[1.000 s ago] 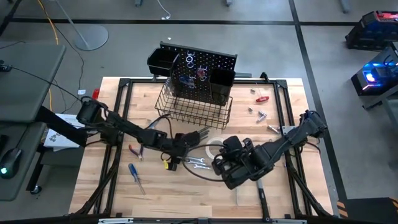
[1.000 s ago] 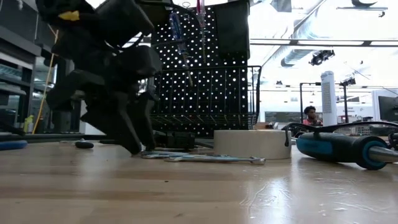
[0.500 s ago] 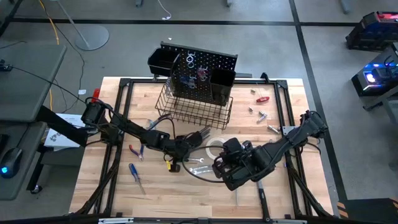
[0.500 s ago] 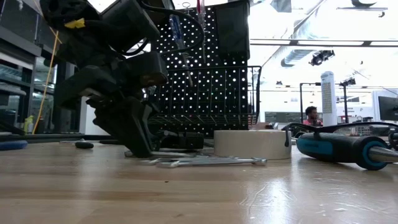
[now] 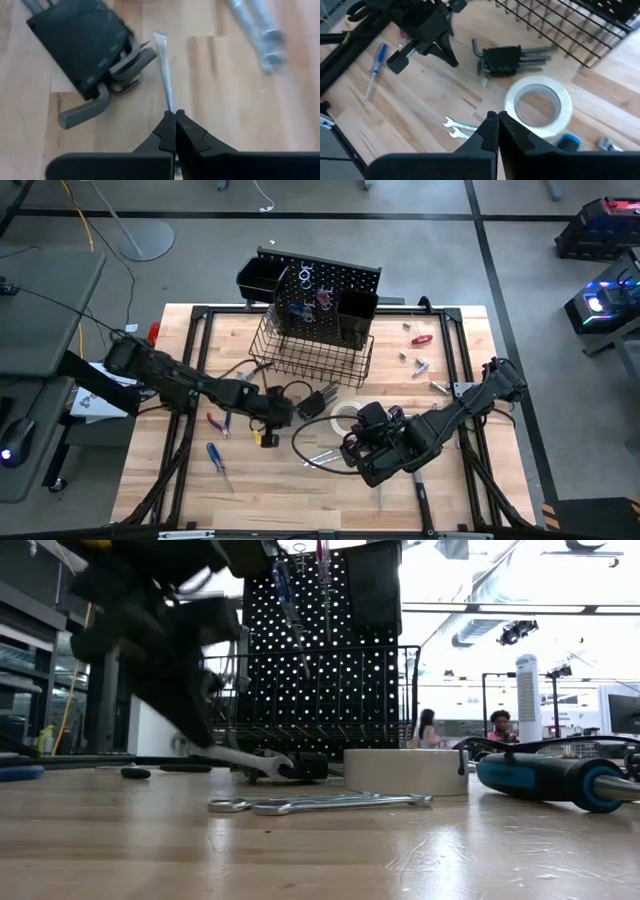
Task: Hang tools onto peg board
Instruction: Hang the wrench on the peg board
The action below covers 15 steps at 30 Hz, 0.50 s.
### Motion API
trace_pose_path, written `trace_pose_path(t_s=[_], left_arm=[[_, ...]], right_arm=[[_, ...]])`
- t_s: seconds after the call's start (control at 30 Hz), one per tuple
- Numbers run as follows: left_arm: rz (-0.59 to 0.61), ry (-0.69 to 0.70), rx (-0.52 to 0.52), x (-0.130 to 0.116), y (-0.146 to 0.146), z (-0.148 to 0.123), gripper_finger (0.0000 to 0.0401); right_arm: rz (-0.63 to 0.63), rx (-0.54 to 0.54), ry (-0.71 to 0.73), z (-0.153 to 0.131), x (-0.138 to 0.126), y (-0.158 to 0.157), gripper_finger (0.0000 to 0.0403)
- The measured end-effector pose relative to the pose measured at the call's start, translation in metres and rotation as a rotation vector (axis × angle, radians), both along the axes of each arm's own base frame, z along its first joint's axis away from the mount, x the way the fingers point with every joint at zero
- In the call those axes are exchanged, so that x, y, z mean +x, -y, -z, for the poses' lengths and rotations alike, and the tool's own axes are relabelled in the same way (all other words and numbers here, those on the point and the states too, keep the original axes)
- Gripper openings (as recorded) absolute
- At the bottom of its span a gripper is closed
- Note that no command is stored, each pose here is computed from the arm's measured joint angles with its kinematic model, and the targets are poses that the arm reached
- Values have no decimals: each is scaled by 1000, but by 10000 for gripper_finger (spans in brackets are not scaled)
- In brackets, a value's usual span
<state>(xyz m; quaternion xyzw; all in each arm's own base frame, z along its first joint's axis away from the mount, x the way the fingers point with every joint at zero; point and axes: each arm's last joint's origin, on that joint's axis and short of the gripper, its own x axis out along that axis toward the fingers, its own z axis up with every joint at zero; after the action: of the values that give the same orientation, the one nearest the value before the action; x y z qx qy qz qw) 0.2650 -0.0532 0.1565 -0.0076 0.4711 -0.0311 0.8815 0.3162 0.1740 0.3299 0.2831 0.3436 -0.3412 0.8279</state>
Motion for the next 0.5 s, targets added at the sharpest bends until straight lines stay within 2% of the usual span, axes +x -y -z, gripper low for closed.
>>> trace_pose_path(t_s=[0.27,0.37,0.5], left_arm=[[23,67,-42,-10,10,-21,3],[32,77,-56,-14,14,-26,2],[75,-6,-2,-23,20,-21,1]], right_arm=[[-110,-20,22,-1,26,17,0],[-111,-36,23,1,32,23,0],[-150,-42,23,-1,37,29,0]])
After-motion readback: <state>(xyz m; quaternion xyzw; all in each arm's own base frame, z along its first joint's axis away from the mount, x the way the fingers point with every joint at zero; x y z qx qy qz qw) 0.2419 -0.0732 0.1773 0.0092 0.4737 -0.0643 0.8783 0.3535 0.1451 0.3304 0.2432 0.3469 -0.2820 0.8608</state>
